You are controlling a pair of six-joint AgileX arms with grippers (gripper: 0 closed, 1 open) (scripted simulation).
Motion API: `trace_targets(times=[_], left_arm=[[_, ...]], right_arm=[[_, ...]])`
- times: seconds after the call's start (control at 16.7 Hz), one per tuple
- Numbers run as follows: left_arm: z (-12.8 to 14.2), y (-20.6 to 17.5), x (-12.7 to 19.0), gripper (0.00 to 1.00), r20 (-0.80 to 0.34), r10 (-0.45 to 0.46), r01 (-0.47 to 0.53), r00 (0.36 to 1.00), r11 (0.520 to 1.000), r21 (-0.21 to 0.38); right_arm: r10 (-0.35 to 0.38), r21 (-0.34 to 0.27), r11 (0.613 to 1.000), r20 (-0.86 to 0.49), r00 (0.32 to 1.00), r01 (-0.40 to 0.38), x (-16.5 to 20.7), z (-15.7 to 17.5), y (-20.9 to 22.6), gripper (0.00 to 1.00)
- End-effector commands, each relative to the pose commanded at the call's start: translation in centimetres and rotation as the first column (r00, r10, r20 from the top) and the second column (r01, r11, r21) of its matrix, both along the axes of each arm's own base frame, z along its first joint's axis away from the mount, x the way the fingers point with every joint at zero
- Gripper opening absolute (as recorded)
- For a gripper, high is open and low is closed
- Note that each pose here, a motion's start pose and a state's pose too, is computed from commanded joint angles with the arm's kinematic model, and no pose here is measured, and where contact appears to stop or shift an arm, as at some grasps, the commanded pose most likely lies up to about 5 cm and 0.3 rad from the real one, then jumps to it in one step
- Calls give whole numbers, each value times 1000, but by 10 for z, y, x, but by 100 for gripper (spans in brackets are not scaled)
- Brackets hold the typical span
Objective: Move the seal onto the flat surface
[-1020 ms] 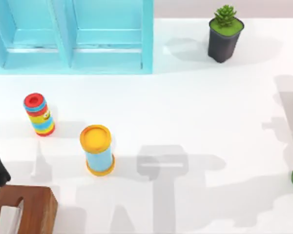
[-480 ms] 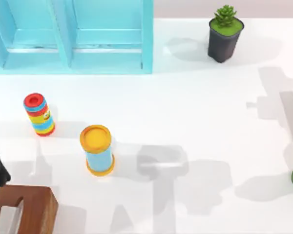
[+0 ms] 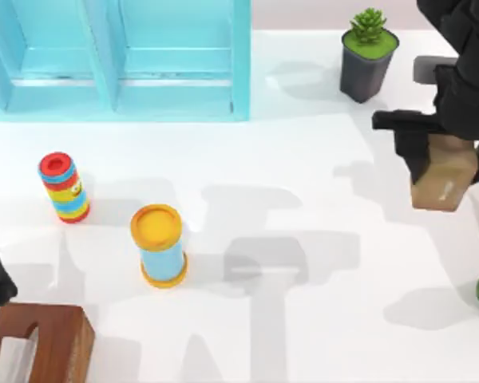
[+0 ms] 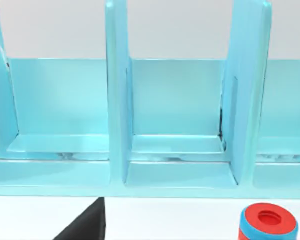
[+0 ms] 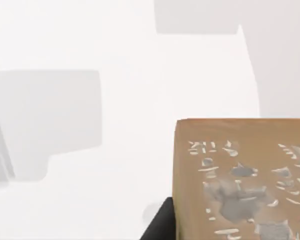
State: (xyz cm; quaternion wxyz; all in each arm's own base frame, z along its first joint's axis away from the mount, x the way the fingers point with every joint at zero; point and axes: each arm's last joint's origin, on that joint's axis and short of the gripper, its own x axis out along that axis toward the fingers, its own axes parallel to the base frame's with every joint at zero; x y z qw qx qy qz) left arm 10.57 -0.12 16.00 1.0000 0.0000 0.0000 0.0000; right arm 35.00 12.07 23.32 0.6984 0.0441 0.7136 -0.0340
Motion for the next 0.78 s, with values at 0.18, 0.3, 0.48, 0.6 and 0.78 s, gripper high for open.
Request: trace_targets(times=[0.18, 0.3, 0.48, 0.6, 0.78], left_arm=[[0, 0, 0, 100, 0, 0, 0, 1000, 1000, 0], [0, 0, 0, 100, 0, 0, 0, 1000, 1000, 0], [0, 0, 0, 100, 0, 0, 0, 1000, 1000, 0], [0, 0, 0, 100, 0, 0, 0, 1000, 1000, 0], [0, 0, 0, 100, 0, 0, 0, 1000, 1000, 0]], right_arm=[[54, -7, 998, -4, 999, -54, 9, -35, 28, 0], [87, -14, 996, 14, 996, -86, 13, -47, 39, 0], [99, -16, 995, 23, 995, -98, 15, -50, 42, 0], [91, -14, 996, 21, 996, -91, 15, -50, 40, 0], [100, -14, 995, 20, 995, -100, 15, -62, 42, 0]])
